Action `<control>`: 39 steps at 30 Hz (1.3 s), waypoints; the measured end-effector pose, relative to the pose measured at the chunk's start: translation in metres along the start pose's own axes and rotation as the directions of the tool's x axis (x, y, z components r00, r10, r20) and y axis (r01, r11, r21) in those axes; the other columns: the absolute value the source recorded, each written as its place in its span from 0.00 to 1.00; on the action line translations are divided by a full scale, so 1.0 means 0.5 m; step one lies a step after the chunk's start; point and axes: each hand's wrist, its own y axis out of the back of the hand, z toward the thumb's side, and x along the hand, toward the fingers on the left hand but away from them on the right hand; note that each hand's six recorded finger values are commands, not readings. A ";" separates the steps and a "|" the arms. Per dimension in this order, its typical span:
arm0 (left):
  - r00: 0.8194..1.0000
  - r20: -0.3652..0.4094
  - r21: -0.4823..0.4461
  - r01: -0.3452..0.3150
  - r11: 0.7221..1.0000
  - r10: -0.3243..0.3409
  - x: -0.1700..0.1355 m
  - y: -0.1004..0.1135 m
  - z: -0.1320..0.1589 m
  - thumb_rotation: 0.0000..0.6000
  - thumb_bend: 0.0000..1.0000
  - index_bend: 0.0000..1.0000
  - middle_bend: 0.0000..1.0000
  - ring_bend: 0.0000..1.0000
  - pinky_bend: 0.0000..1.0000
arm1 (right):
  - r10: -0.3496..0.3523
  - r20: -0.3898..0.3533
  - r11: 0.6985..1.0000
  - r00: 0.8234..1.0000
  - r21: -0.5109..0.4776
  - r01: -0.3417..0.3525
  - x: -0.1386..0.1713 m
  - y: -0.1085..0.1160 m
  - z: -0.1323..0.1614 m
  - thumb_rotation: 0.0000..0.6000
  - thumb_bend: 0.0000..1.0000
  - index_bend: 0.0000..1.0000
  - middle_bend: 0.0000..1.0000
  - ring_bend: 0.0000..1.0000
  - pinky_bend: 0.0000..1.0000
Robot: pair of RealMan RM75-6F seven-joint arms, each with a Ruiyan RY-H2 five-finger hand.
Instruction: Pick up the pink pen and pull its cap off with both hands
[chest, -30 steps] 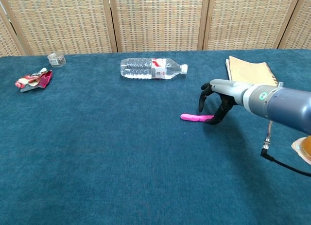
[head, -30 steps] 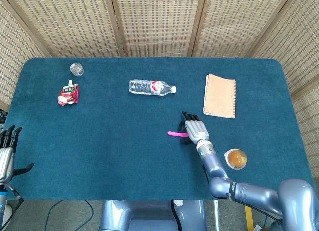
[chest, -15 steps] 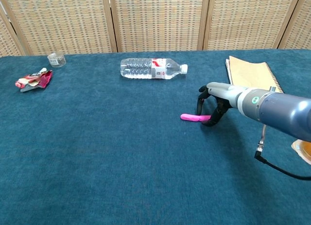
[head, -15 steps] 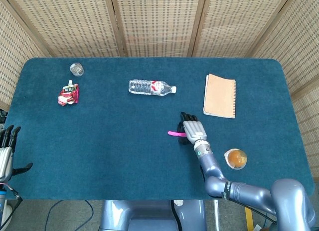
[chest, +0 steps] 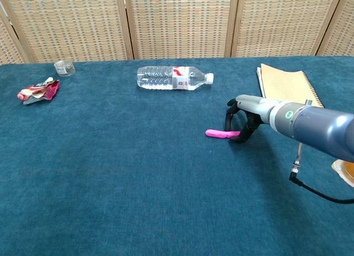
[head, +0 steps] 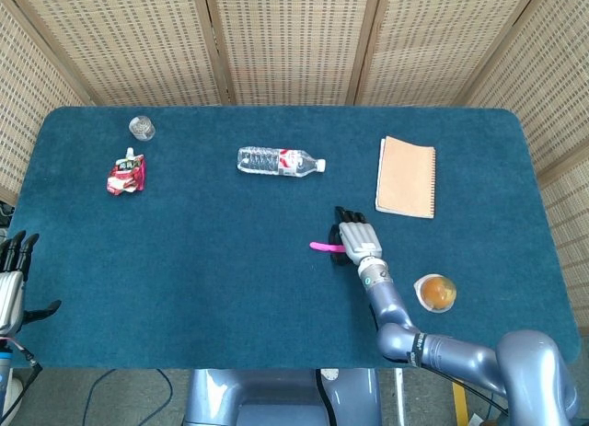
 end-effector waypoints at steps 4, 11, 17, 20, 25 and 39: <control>1.000 -0.001 0.001 0.000 1.000 0.000 0.000 0.000 0.000 1.00 0.00 0.00 0.00 0.00 0.00 | 0.001 -0.003 1.000 1.000 -0.012 -0.001 0.000 0.000 0.003 1.00 0.55 0.57 0.00 0.00 0.00; 1.000 -0.001 0.003 0.001 1.000 -0.001 -0.001 -0.002 0.000 1.00 0.00 0.00 0.00 0.00 0.00 | -0.008 -0.002 1.000 1.000 -0.015 0.007 0.002 0.006 0.002 1.00 0.58 0.61 0.00 0.00 0.00; 1.000 -0.001 0.005 0.004 1.000 -0.004 0.000 -0.003 0.000 1.00 0.00 0.00 0.00 0.00 0.00 | -0.009 -0.004 0.999 1.000 -0.037 0.009 0.007 0.013 0.001 1.00 0.59 0.62 0.00 0.00 0.00; 1.000 0.001 0.006 0.006 1.000 -0.006 0.001 -0.004 0.001 1.00 0.00 0.00 0.00 0.00 0.00 | -0.009 -0.012 0.998 1.000 -0.067 0.009 0.011 0.019 0.006 1.00 0.58 0.62 0.00 0.00 0.00; 1.000 0.019 0.007 0.002 1.000 -0.003 0.008 -0.003 0.009 1.00 0.00 0.00 0.00 0.00 0.00 | -0.004 -0.034 0.987 0.999 -0.161 -0.001 0.020 0.041 0.025 1.00 0.59 0.62 0.00 0.00 0.00; 0.936 0.314 0.051 -0.181 0.982 0.156 0.080 0.096 0.137 1.00 0.00 0.00 0.00 0.00 0.00 | 0.049 -0.065 0.876 0.997 -0.477 -0.074 0.035 0.115 0.109 1.00 0.59 0.62 0.00 0.00 0.00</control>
